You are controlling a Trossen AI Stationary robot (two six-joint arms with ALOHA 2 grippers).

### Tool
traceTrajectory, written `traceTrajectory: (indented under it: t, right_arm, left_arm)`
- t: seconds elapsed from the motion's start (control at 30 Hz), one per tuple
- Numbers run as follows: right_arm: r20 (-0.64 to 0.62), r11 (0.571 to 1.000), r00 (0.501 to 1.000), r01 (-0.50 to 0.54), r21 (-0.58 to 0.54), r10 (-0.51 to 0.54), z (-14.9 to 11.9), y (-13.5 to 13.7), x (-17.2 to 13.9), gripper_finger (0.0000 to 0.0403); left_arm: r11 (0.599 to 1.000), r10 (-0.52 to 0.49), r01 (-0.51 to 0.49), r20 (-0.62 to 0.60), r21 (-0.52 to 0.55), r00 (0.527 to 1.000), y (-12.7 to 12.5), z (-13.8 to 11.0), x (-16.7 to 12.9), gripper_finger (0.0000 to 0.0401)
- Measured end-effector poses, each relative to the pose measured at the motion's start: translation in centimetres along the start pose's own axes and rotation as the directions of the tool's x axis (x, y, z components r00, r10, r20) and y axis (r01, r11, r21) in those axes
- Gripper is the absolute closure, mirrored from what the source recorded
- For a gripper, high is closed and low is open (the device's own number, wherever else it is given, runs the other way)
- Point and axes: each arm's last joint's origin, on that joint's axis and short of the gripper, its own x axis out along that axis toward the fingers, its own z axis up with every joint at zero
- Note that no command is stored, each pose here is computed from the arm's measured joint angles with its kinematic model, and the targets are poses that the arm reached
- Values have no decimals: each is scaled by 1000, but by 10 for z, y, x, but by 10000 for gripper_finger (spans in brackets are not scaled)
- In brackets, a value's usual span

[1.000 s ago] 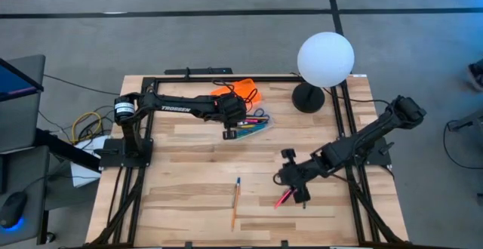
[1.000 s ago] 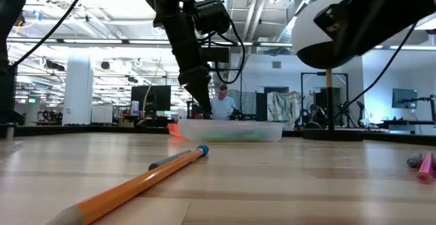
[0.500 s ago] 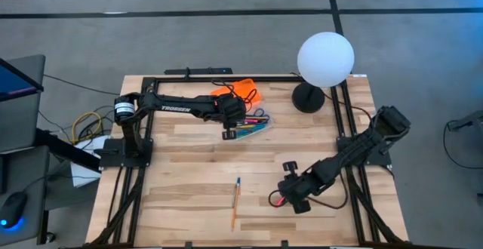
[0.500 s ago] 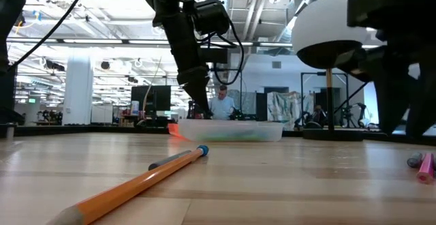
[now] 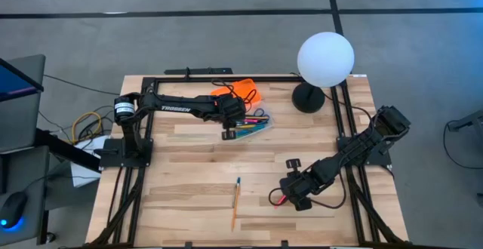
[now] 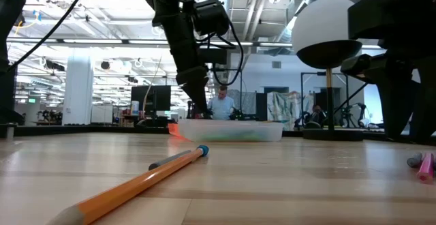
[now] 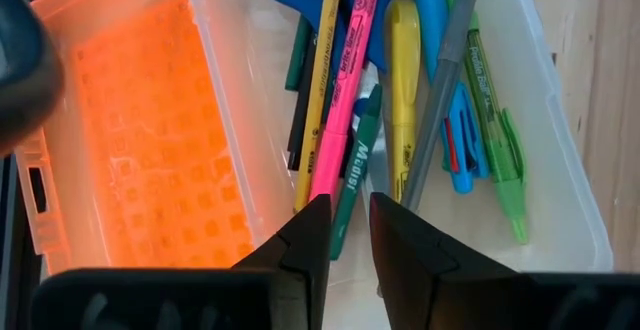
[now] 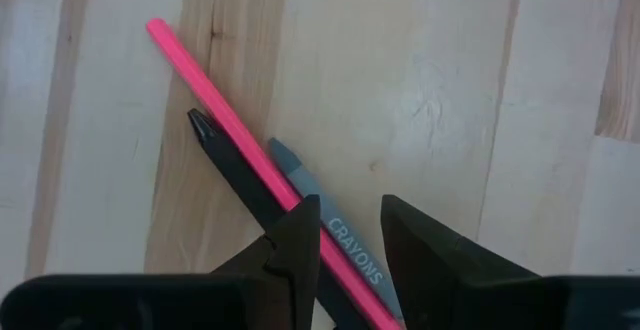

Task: Pick & place school supplies into a supply box
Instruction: Put the right gray crayon into the supply box

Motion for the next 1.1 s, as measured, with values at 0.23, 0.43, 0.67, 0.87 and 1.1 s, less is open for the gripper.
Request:
traceTrajectory:
  t: [0.23,0.43,0.67,0.87,1.1]
  right_arm:
    - [-58,1000,998,18,-6,-19,-4,0,10,301]
    - [-114,999,992,48,-1,-48,-6,0,23,301]
    - [-130,997,990,58,56,-50,-5,-8,24,303]
    - [-171,981,985,19,191,14,-2,-24,27,330]
    - [-187,982,982,-3,189,39,0,-39,29,385]
  left_arm:
    - [1000,-2,2,-8,1,1000,0,-1,0,333]
    - [1000,-1,1,-8,0,1000,0,-1,0,333]
    - [1000,-1,1,-7,0,1000,0,-1,0,333]
    - [1000,-18,18,-92,-3,996,-2,-9,-1,333]
    - [1000,-17,19,-252,4,967,-4,-24,-3,333]
